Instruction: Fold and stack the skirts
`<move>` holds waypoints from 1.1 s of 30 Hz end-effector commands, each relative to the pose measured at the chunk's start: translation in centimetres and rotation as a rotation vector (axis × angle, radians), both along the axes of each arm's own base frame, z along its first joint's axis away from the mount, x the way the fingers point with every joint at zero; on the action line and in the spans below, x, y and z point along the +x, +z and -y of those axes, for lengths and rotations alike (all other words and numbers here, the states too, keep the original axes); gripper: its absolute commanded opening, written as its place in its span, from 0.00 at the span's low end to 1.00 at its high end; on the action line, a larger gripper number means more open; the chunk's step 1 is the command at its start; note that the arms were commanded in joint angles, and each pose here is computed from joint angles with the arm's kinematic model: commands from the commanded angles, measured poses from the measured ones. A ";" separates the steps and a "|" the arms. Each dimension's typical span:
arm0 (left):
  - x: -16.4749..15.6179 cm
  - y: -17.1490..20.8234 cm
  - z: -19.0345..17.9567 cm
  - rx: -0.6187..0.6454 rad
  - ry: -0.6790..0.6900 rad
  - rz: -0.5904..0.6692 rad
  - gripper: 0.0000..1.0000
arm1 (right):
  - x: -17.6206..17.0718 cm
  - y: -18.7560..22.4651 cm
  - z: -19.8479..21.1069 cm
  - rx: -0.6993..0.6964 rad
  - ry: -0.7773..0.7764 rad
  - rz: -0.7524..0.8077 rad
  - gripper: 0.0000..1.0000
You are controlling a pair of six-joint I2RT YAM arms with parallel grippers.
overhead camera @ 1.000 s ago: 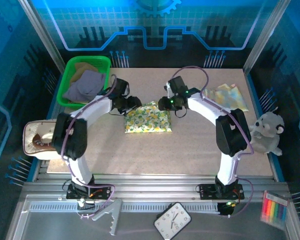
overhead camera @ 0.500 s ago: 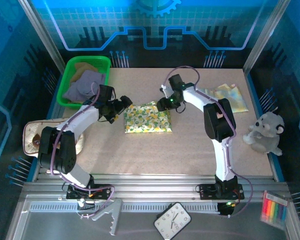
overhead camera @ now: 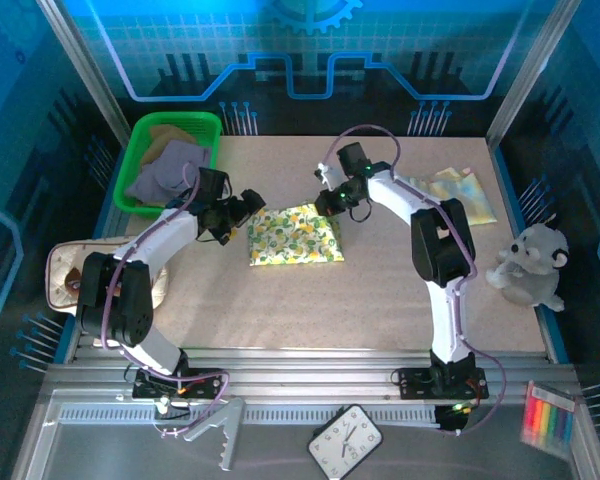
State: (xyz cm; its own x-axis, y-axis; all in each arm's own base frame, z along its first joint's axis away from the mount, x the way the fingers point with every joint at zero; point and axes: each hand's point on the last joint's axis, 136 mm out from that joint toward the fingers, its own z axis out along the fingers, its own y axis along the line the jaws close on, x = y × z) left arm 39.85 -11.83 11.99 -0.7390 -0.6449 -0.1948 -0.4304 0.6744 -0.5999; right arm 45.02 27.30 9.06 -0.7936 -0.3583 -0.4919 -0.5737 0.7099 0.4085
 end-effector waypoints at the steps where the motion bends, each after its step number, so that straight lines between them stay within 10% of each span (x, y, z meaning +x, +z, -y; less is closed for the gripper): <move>1: 1.4 2.2 1.2 -0.025 -0.084 0.090 0.99 | -0.2 3.8 -2.5 0.102 0.104 0.103 0.00; 15: 3.0 0.9 5.4 -0.109 -0.258 0.105 0.99 | 3.5 -0.8 -5.0 0.076 0.083 0.019 0.00; 26: 1.7 -9.2 1.3 0.011 0.006 -0.132 0.99 | 1.6 4.3 -6.5 0.178 0.160 0.101 0.00; 33: 0.4 -10.4 0.5 0.029 0.016 -0.134 0.99 | 5.4 -2.4 -6.4 0.090 0.019 0.002 0.00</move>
